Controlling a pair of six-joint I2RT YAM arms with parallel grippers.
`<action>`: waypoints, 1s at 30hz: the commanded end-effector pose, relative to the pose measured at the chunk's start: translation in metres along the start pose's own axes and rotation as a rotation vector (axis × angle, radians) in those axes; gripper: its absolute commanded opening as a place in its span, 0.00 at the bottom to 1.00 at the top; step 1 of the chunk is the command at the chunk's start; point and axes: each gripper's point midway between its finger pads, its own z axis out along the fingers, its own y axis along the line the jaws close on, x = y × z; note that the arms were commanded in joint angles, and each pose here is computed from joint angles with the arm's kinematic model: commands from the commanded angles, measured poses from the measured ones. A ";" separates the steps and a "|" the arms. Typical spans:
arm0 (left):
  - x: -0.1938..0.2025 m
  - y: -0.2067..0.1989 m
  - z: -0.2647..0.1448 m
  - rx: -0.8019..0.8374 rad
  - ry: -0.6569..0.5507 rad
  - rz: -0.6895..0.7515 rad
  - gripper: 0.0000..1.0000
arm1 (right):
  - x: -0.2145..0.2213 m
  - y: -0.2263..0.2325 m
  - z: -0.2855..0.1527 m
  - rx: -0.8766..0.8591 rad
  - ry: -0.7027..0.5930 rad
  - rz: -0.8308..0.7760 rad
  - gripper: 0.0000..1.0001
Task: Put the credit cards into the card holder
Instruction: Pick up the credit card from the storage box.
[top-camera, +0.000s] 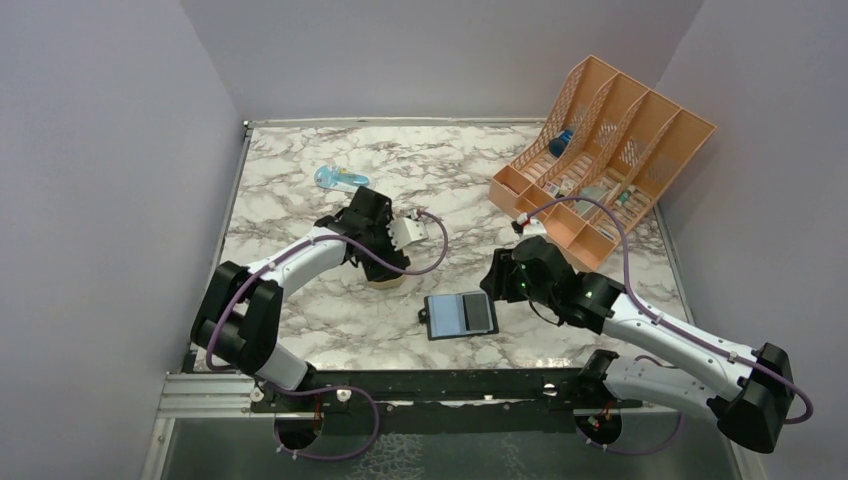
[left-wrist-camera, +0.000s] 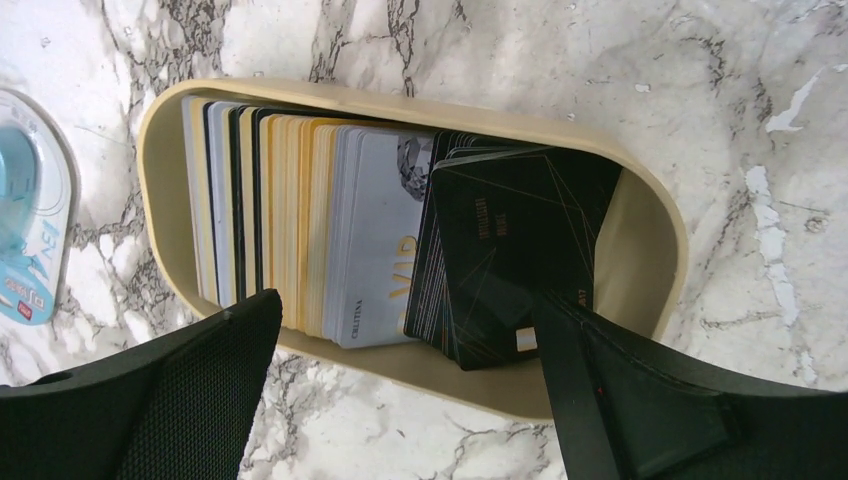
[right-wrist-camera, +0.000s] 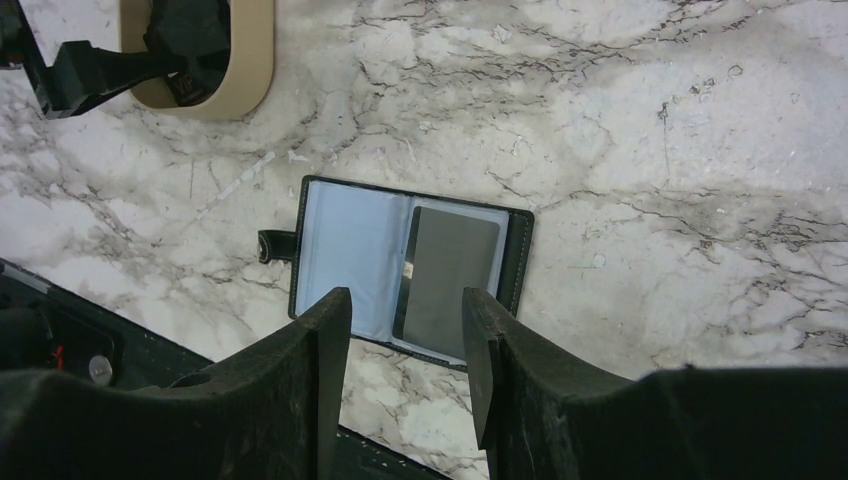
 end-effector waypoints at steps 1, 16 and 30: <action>-0.008 0.006 0.010 -0.029 -0.015 0.046 0.99 | -0.015 0.006 -0.002 -0.009 -0.051 0.020 0.45; 0.010 0.019 0.020 -0.196 0.061 0.149 0.89 | -0.015 0.003 -0.005 -0.013 -0.069 0.030 0.45; -0.009 0.044 0.009 -0.299 0.027 0.182 0.67 | -0.012 0.002 -0.004 -0.010 -0.062 0.026 0.45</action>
